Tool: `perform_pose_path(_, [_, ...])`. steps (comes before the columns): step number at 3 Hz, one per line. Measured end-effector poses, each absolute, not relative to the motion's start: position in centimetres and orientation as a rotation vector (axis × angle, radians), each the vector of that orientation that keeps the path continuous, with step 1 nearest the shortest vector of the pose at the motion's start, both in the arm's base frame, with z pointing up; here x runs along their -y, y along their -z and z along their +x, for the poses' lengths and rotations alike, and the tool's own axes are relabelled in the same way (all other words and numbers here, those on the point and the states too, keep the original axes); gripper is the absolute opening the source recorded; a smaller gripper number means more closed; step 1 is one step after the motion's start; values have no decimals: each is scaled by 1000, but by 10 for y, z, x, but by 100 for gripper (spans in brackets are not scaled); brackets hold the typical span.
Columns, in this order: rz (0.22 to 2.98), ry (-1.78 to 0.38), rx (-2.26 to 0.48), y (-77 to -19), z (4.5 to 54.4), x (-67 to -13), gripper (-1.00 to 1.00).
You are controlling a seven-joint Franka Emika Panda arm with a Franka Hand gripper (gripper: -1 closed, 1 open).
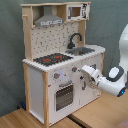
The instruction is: Play with the kitchen
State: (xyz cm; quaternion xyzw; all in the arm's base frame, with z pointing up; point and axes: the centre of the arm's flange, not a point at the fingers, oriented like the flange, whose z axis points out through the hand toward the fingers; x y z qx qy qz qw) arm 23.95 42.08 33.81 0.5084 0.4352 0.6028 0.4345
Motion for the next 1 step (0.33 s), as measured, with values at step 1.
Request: perform_pose_path(1, [1232, -1431, -1067, -339, 231, -415, 100])
